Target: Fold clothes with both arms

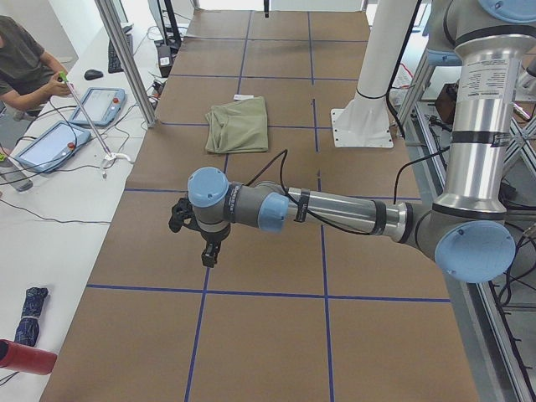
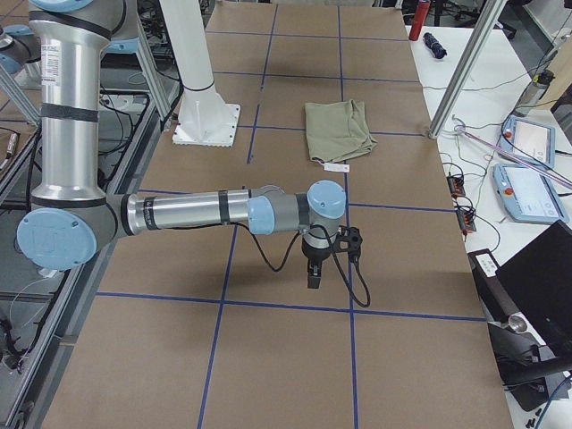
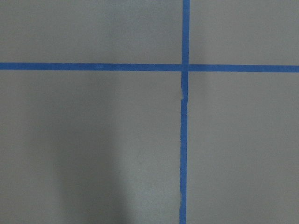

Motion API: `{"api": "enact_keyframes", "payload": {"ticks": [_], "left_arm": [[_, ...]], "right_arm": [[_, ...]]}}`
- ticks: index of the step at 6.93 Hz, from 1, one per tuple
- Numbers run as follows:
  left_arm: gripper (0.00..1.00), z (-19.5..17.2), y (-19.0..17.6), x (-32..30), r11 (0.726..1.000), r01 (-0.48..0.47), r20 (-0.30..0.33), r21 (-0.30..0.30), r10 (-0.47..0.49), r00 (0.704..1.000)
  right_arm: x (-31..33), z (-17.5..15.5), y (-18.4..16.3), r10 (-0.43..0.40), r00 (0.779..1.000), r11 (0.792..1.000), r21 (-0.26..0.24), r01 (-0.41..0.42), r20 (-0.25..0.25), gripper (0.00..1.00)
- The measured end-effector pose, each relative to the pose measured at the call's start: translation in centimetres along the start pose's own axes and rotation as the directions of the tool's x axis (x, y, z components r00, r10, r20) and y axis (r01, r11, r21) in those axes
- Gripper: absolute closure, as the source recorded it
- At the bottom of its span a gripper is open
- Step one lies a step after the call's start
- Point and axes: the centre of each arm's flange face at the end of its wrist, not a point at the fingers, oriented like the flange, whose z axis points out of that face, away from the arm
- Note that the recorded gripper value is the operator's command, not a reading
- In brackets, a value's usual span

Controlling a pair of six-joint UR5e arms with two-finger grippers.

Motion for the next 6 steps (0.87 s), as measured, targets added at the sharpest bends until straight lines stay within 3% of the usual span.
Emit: {"api": "enact_keyframes", "payload": {"ticks": [4,6], "left_arm": [[0.0,0.4,1.4,-0.9,0.998,0.045,0.013,-0.036,-0.045,0.999],[0.0,0.9,2.9,-1.8,0.997,0.06,0.063,-0.056,-0.057,0.996]], "right_arm": [[0.4,1.1,-0.4,0.009,1.0,1.0,-0.017,-0.009,0.007,0.0],[0.4,1.3,-0.5,0.012,1.0,1.0,-0.022,-0.012,0.008,0.0]]}}
